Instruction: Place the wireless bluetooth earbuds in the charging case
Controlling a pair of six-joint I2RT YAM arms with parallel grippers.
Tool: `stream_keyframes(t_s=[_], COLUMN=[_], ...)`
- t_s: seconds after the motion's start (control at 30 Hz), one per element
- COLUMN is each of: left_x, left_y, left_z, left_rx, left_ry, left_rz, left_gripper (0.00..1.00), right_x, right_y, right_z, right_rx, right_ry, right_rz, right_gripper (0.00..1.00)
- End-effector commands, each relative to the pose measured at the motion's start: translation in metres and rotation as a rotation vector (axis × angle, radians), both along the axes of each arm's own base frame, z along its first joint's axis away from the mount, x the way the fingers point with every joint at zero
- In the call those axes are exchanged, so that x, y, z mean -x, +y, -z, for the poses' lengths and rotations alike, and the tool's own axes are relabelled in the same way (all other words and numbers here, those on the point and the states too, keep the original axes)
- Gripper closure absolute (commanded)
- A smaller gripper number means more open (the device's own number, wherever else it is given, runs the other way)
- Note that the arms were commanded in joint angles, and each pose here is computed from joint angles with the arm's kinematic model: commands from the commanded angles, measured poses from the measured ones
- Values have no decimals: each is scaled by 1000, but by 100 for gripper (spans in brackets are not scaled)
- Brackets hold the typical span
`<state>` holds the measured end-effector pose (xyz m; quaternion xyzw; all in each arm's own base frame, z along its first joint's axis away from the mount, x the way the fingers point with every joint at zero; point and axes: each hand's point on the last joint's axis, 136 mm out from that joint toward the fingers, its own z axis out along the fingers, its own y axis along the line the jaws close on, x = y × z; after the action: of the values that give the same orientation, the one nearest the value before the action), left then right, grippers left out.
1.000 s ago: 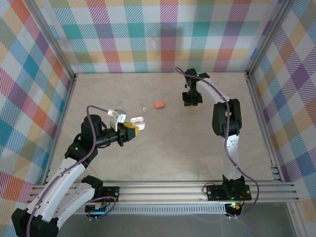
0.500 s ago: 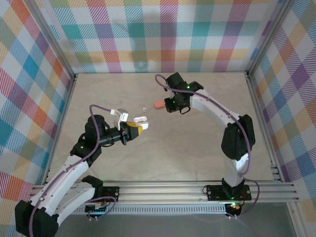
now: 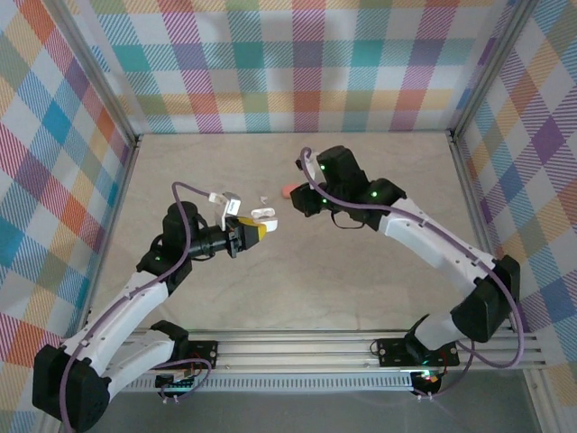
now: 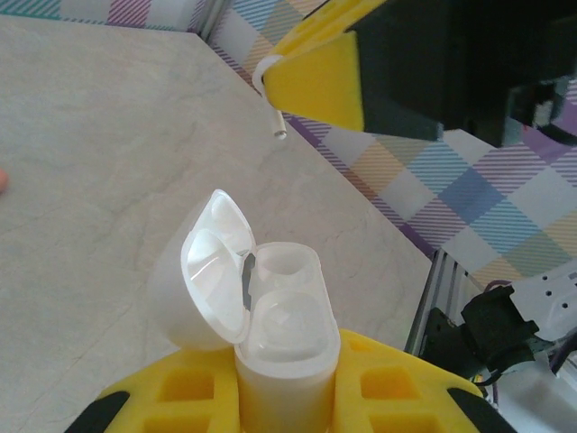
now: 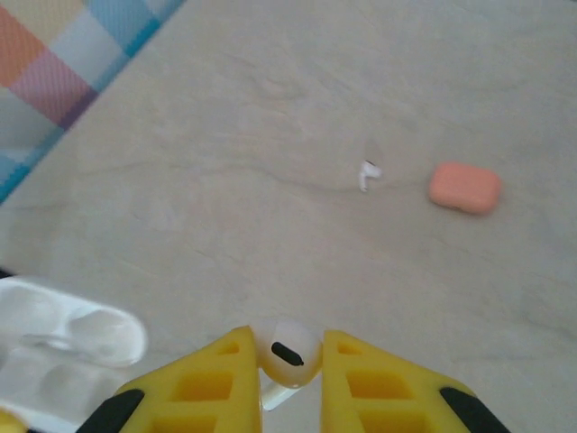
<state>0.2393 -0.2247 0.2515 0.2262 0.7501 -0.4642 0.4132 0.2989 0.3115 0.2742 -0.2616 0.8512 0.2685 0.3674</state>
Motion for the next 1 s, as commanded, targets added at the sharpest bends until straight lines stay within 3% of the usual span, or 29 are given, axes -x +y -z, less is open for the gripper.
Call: stream_keyframes(t_s=[0.0, 0.5, 0.97], left_x=[7, 7, 1], left_y=[-9, -11, -9], left_z=[-33, -37, -36], left_rx=[60, 59, 35], left_ry=[-78, -98, -102], left_rz=[55, 51, 30], left_gripper=[100, 100, 100], right_x=[13, 39, 42], right_y=[20, 35, 40], right_z=[-35, -52, -29], right_rx=[-165, -183, -112], right_ry=[-138, -210, -204], right_rz=[-119, -252, -298], right_gripper=[82, 82, 81])
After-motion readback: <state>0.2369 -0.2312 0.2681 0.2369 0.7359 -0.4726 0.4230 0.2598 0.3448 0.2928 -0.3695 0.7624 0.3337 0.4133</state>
